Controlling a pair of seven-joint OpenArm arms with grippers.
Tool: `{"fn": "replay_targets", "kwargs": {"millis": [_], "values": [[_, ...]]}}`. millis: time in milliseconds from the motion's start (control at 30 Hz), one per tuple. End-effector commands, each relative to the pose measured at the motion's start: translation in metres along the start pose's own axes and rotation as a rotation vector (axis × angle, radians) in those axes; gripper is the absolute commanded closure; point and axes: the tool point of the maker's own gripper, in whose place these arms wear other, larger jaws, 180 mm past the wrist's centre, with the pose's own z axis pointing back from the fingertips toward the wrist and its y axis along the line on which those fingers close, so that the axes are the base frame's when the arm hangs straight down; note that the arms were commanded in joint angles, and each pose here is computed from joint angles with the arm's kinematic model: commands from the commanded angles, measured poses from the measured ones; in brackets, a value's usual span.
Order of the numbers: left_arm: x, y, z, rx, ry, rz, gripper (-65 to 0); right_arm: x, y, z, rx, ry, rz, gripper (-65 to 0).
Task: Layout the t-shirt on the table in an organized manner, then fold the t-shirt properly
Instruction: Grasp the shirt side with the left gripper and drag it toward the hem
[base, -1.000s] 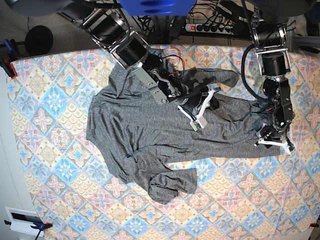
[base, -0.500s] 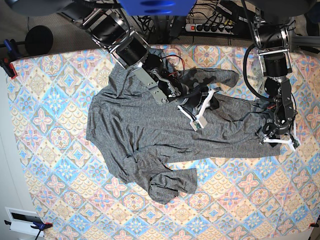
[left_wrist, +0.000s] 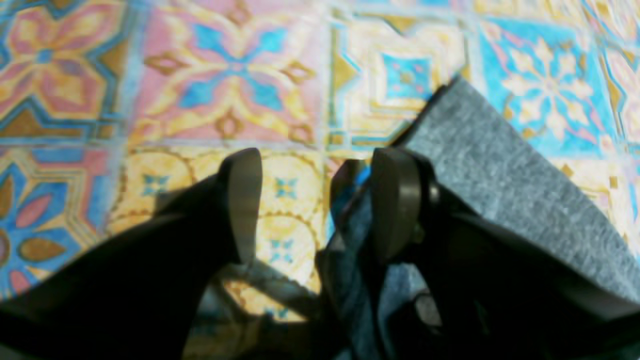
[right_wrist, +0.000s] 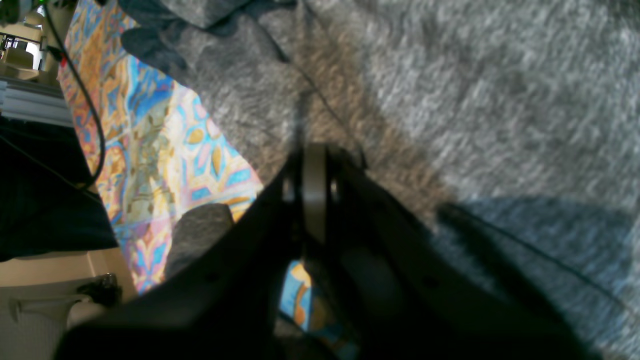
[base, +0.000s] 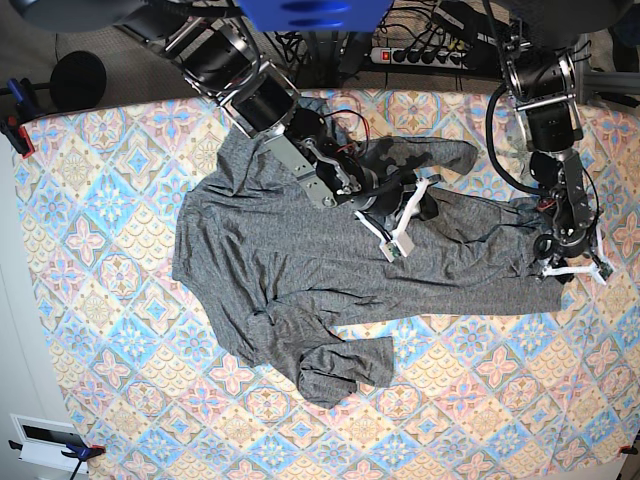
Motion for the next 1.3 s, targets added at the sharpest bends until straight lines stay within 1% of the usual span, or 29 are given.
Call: {"fn": "replay_targets", "kwargs": {"millis": [0,100,167,267,367,700,800,900,1000,1267], "values": [[0.033,-0.012,0.003,-0.033,-0.083,0.015,-34.1,-0.040,-0.012,0.002,-0.055,0.160,0.004,-0.6],[0.041,-0.015,0.007,-0.046,-0.105,0.030,-34.1,-0.040,-0.012,0.002,-0.055,0.161,0.005,-0.6],[0.039,-0.018,0.007,-0.059,-0.094,0.060,-34.1,-0.040,-0.012,0.002,-0.055,0.161,0.005,-0.6],[0.036,-0.024,0.007,-0.090,-0.068,0.141,-34.1,-0.040,-0.012,0.002,-0.055,0.161,0.005,-0.6],[0.035,-0.027,0.007,-0.104,-0.057,0.178,-34.1,-0.040,-0.012,0.002,-0.055,0.160,0.004,-0.6],[0.058,-0.046,0.005,-0.129,-0.087,0.215,-34.1,-0.040,-0.012,0.002,-0.055,0.160,0.004,-0.6],[0.054,-0.047,-0.002,-0.114,-0.059,0.229,-34.1,-0.040,-0.012,0.002,-0.055,0.160,0.004,-0.6],[0.041,-0.042,-0.009,-0.088,-0.017,0.238,-34.1,-0.040,-0.012,0.002,-0.055,0.158,0.003,-0.6],[0.032,-0.050,-0.008,-0.096,0.000,0.243,-34.1,-0.040,-0.012,0.002,-0.055,0.158,0.003,-0.6],[0.028,-0.054,-0.008,-0.101,0.008,0.246,-33.6,-0.040,-0.012,0.002,-0.055,0.158,0.003,-0.6]]}}
